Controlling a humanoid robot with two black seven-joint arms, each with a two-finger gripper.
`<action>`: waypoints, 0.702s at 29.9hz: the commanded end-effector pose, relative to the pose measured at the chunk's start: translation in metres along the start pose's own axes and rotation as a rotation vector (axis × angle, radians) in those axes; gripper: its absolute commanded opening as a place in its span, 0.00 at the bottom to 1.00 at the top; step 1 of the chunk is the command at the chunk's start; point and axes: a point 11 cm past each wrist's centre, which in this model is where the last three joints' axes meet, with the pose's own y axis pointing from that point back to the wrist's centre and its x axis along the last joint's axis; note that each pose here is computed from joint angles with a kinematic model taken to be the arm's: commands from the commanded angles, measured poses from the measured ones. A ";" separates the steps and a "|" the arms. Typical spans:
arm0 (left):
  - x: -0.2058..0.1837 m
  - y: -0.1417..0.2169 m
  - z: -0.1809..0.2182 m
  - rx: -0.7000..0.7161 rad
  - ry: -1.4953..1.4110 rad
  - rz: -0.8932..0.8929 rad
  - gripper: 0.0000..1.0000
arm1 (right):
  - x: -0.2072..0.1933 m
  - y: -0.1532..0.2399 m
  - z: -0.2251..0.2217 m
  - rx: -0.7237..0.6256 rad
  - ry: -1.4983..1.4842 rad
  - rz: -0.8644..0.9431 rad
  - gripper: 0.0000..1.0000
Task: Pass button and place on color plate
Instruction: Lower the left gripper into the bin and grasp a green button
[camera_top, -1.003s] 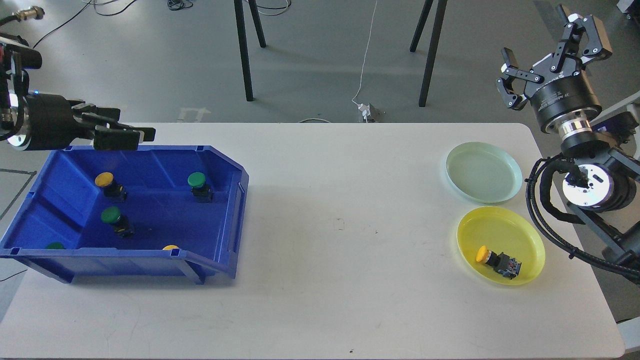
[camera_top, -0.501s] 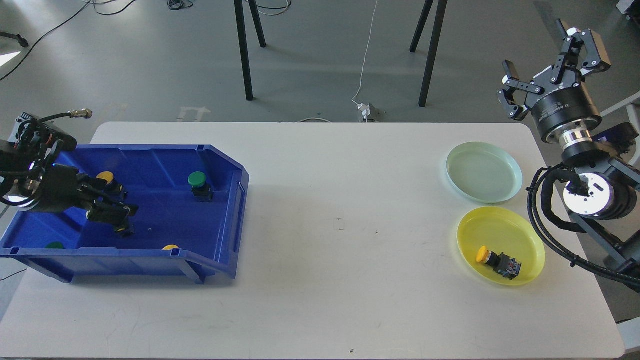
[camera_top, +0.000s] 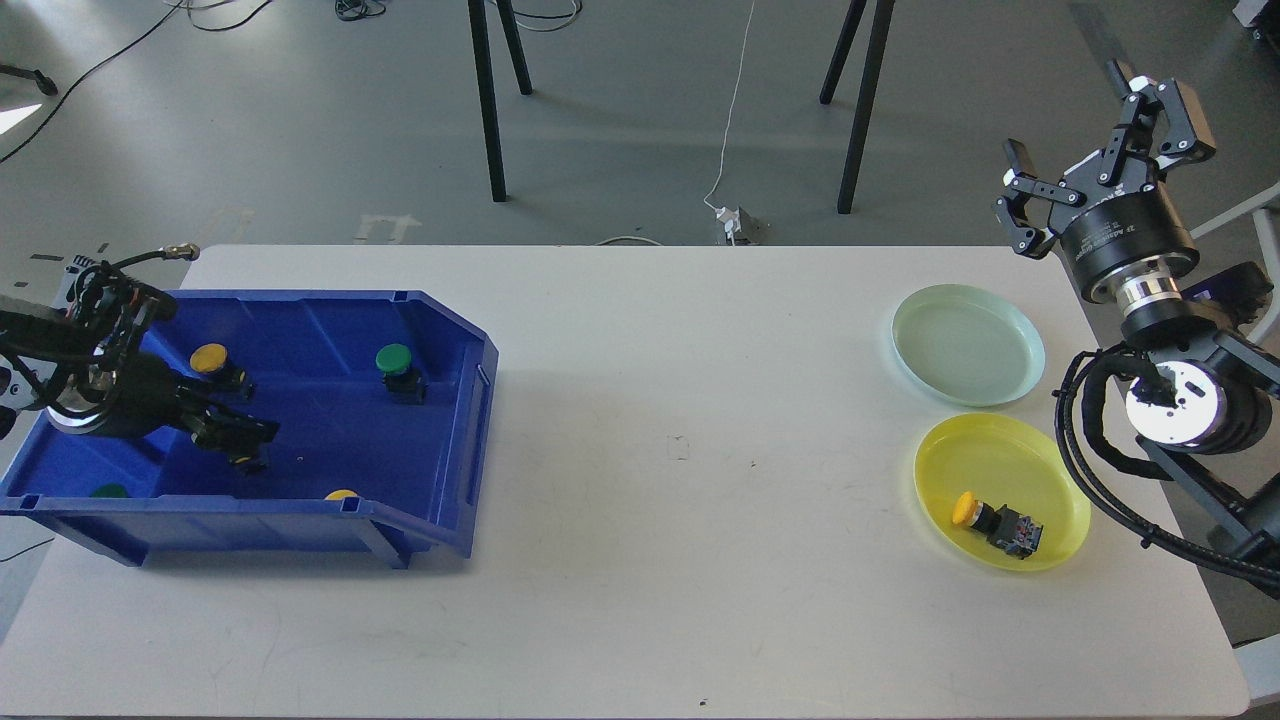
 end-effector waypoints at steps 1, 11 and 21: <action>0.001 -0.007 -0.001 0.008 0.012 -0.004 0.97 | 0.000 0.001 0.000 -0.001 -0.001 0.001 0.97; -0.001 -0.012 -0.011 0.039 0.040 -0.012 0.97 | 0.000 0.001 0.001 -0.003 -0.003 -0.001 0.97; -0.018 -0.021 -0.013 0.058 0.032 -0.079 0.97 | 0.002 0.002 0.000 -0.004 0.001 0.001 0.97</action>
